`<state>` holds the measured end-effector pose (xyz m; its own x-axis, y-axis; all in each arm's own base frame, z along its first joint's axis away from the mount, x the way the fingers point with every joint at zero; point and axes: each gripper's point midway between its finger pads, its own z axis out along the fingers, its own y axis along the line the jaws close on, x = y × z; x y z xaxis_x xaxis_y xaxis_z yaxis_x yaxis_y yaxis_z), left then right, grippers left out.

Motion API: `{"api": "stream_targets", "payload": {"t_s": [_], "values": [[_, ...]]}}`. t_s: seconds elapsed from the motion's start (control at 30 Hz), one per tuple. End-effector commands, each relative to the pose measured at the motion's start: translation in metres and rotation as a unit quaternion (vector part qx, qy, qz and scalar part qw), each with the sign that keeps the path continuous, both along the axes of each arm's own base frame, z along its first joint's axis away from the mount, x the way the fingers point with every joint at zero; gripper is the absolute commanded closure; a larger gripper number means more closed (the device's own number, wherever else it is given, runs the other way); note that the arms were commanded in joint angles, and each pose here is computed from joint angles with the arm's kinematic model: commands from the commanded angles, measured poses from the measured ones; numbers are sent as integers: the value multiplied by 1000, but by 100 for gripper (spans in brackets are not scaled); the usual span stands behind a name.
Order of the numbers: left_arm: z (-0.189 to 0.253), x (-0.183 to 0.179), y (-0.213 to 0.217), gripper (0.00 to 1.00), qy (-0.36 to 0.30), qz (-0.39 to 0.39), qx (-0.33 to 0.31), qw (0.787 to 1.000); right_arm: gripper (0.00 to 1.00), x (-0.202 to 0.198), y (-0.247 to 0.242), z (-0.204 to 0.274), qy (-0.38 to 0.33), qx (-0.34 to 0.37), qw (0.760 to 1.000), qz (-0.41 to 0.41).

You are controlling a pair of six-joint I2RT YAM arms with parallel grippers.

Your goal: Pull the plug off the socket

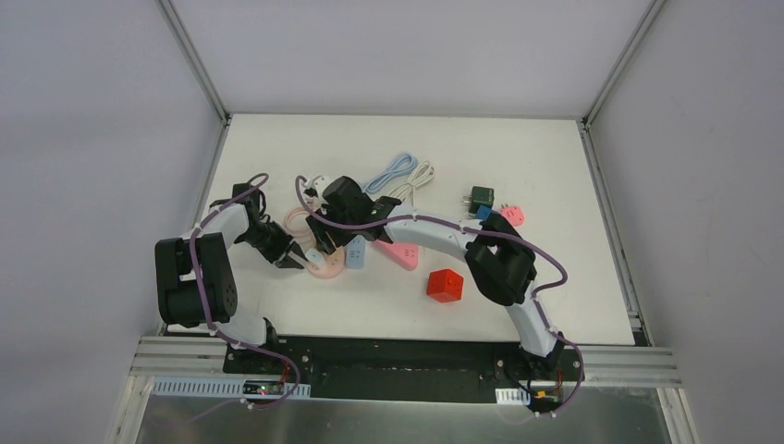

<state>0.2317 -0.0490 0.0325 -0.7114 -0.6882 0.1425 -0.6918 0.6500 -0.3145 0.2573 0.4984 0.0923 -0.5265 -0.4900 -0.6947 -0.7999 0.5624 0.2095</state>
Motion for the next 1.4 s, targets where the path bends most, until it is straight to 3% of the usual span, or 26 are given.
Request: {"api": "stream_targets", "payload": {"t_s": [0.0, 0.13, 0.27, 0.47, 0.6, 0.73, 0.77, 0.87, 0.97, 1.2, 1.37], "values": [[-22, -18, 10, 73, 38, -23, 48, 998, 100, -26, 41, 118, 11, 170, 984, 54], [-18, -15, 9, 73, 33, -24, 50, 998, 100, -27, 40, 138, 76, 222, 971, 54], [-18, -14, 10, 73, 34, -25, 51, 998, 100, -30, 41, 139, 82, 227, 969, 57], [-20, -15, 9, 74, 36, -27, 51, 998, 100, -32, 39, 105, -63, 131, 987, 71], [-20, -15, 10, 74, 37, -27, 53, 998, 100, -27, 36, 100, -90, 115, 987, 64], [-20, -16, 10, 73, 40, -29, 56, 997, 100, -21, 35, 127, -23, 186, 981, 52], [-20, -16, 11, 73, 41, -30, 56, 997, 100, -9, 33, 134, -34, 200, 978, 43], [-19, -16, 11, 74, 40, -30, 57, 997, 100, -29, 35, 154, 67, 266, 959, 66], [-20, -16, 11, 74, 43, -31, 58, 997, 100, -36, 38, 158, 85, 279, 953, 80], [-20, -15, 10, 74, 41, -31, 56, 997, 100, -19, 36, 115, -73, 173, 982, 36], [-9, 3, 1, 69, -6, -22, 28, 999, 100, -10, 34, 98, -81, 154, 985, 12]]}}
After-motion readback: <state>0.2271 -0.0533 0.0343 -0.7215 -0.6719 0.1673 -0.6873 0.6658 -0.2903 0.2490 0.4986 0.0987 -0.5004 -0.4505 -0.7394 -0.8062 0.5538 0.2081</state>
